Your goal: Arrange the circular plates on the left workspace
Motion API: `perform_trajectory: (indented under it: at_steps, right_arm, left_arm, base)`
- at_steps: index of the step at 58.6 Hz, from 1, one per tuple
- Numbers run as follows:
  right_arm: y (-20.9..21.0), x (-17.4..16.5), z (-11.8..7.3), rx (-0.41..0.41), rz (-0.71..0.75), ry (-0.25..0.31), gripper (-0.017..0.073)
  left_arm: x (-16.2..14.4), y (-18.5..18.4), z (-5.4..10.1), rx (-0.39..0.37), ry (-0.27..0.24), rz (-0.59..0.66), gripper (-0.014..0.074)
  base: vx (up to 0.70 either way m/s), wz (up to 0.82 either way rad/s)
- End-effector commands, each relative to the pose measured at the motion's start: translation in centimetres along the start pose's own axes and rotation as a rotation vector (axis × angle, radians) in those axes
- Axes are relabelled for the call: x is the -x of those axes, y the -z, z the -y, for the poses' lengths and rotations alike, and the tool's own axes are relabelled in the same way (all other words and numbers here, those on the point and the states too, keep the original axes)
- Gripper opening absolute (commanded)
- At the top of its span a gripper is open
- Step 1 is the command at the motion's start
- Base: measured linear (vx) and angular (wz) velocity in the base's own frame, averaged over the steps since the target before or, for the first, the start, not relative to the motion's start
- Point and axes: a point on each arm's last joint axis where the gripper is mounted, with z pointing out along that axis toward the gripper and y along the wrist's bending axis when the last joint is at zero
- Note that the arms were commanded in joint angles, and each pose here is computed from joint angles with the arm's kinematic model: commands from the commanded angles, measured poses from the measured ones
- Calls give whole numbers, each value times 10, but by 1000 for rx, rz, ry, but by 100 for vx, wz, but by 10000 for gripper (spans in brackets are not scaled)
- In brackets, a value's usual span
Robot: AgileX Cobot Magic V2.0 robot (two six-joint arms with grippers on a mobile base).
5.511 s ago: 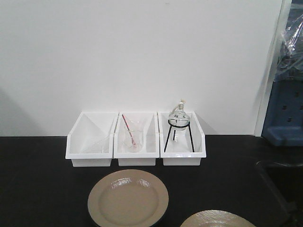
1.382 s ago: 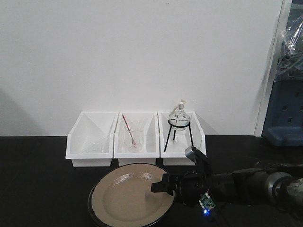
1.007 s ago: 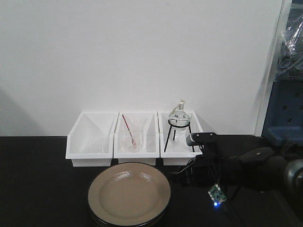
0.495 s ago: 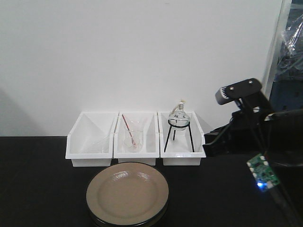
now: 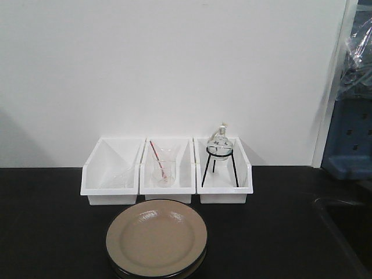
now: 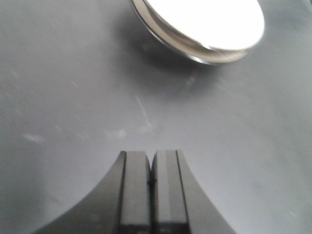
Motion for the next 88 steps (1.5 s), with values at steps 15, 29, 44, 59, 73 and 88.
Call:
perform_trajectory:
  at_steps: [15, 29, 44, 59, 73, 88]
  right_arm:
    - [45, -71, -12, -90, 216, -1, -5]
    - [45, -77, -12, -111, 257, -1, -3]
    - [45, -77, -12, -111, 257, -2, -3]
    - [45, -77, -12, -111, 257, -2, -3]
    - [45, -77, -12, -111, 257, -2, -3]
    - [45, -77, -12, -111, 257, -2, -3]
  left_arm:
    - [15, 53, 16, 64, -252, 411, -1]
    - [9, 74, 24, 65, -279, 538, -1]
    - [-1, 70, 29, -10, -302, 431, -1]
    - [-4, 69, 31, -33, -309, 395, -1]
    - [-3, 81, 24, 88, -329, 579, 0]
    - [-43, 77, -1, 285, -317, 744, 0]
  base:
    - [0, 0]
    - [0, 0]
    - [0, 0]
    - [0, 0]
    - [0, 0]
    - [0, 0]
